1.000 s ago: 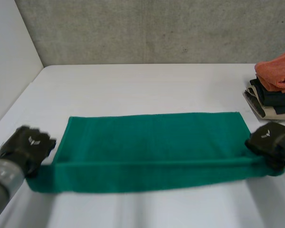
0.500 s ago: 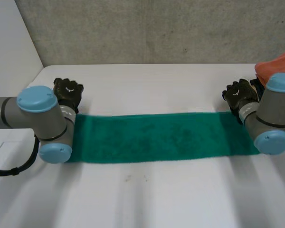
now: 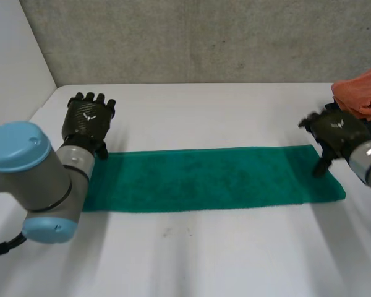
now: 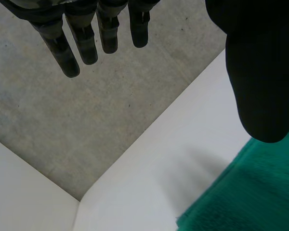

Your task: Fold the laundry.

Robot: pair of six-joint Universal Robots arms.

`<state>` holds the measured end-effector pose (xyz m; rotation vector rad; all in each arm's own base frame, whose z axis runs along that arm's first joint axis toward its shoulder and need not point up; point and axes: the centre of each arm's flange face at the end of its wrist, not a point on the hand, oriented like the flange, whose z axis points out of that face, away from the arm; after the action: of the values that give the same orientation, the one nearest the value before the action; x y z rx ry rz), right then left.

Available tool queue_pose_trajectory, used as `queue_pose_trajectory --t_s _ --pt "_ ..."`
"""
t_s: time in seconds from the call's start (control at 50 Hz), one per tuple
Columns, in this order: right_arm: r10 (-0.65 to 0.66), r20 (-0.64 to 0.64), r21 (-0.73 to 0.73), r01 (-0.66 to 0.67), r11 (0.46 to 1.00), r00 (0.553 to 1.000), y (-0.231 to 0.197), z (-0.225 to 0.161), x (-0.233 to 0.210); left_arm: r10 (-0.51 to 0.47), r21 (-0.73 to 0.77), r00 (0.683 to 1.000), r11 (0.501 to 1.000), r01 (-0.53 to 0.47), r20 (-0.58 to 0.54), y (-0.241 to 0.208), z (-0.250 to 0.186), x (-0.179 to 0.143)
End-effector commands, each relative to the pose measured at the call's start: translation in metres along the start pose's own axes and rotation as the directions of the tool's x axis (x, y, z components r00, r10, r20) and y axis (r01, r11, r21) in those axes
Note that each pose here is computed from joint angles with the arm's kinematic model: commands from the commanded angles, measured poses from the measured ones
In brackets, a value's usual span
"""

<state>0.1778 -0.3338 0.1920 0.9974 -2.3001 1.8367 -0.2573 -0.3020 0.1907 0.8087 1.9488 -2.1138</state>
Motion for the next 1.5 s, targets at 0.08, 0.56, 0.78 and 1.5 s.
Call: queue_pose_trajectory --t_s 0.08,0.56,0.78,1.5 --pt "0.019 0.013 -0.127 -0.017 0.992 1.000 0.050 0.000 0.003 -0.039 -0.011 0.999 0.999 0.039 -0.003 0.008 -0.016 0.001" --pt "-0.130 -0.187 -0.200 0.092 0.975 0.974 0.083 0.012 0.056 -0.042 0.001 0.999 0.999 0.042 0.001 0.003 -0.021 -0.002" --pt "-0.319 -0.170 -0.103 0.305 0.947 0.932 0.036 0.010 0.036 -0.045 0.007 0.999 0.999 0.045 0.031 -0.001 -0.027 -0.016" --pt "-0.091 0.363 0.389 -0.062 0.919 0.928 -0.091 -0.034 -0.224 -0.174 0.081 0.984 0.981 0.175 -0.023 -0.024 -0.044 -0.018"
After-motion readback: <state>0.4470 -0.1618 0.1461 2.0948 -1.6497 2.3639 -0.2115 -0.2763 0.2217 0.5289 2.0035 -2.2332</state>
